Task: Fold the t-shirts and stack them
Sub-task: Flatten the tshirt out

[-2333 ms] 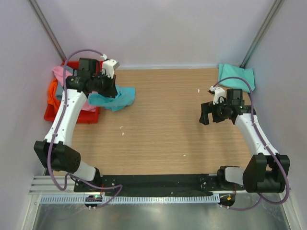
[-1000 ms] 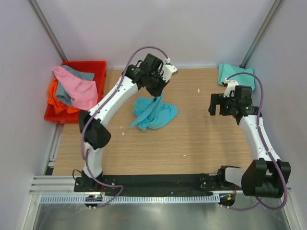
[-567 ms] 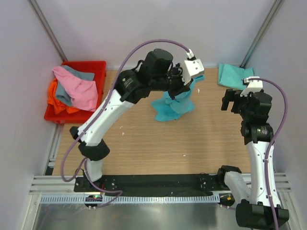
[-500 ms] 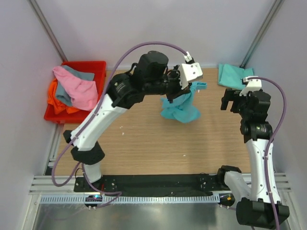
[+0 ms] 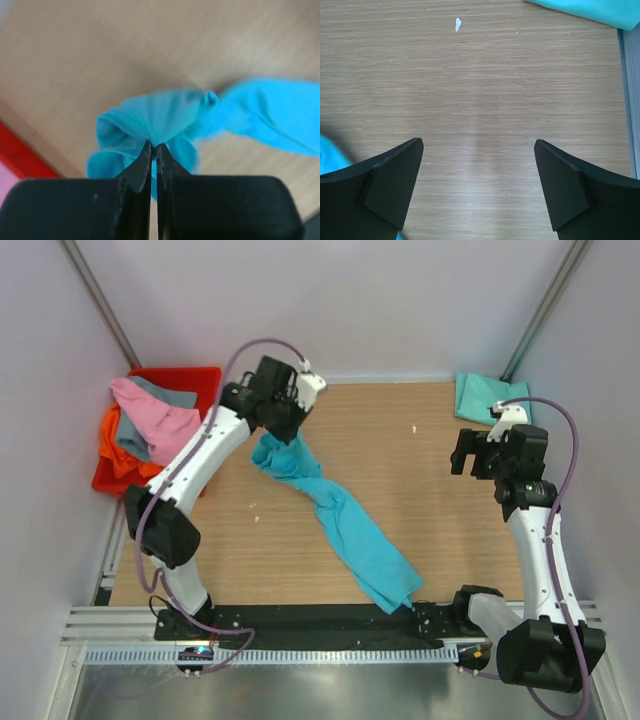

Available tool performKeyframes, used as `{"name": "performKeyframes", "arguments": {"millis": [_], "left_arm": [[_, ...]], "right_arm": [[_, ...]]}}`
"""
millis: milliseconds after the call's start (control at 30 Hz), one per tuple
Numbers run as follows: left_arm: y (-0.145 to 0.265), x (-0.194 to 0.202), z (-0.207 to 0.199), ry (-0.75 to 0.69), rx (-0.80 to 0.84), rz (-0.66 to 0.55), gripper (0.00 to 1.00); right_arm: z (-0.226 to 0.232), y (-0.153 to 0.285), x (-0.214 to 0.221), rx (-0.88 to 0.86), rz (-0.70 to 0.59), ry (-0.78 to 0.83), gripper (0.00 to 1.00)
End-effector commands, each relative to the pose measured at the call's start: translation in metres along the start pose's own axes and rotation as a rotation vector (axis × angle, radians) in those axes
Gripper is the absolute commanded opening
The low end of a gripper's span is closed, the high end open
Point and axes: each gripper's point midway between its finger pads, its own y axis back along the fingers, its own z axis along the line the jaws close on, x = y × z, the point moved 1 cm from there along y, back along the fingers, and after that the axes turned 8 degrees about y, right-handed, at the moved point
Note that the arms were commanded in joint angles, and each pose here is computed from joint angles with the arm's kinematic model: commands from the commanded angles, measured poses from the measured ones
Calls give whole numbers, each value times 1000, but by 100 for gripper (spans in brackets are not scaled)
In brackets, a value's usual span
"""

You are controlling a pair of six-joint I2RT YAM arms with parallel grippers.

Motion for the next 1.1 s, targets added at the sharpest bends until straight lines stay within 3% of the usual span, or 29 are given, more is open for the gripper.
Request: {"name": "performKeyframes", "arguments": {"millis": [0,67,167,300,333,367,467,600,700,867,967,1067], "left_arm": [[-38,92,-31,63,94,280,0],[-53,142,-33,82,87,395,0],[-62,175,-22,86,22,443,0],[-70,196,-9,120,-15,482,0],[-73,200,-7,131,-18,491,0],[-73,205,-2,145,-24,499,0],[-73,208,5,187,-37,483,0],[-66,201,15,219,-51,439,0],[-60,195,19,245,-47,418,0],[-49,189,25,261,-50,395,0],[-45,184,28,260,-61,380,0],[-45,183,29,269,-55,373,0]], "right_arm": [[-1,0,-7,-6,-21,19,100],[0,-1,-5,-12,-10,26,100],[7,-3,2,-63,19,28,100],[60,-3,21,-428,99,67,100],[90,10,29,-620,149,44,100],[102,5,43,-701,230,34,100],[121,8,79,-882,479,52,100],[128,32,107,-1105,661,78,100],[129,45,120,-1188,750,74,100],[116,53,133,-1124,911,103,98],[110,63,150,-1113,1009,180,95],[102,81,182,-1106,1189,309,93]]}}
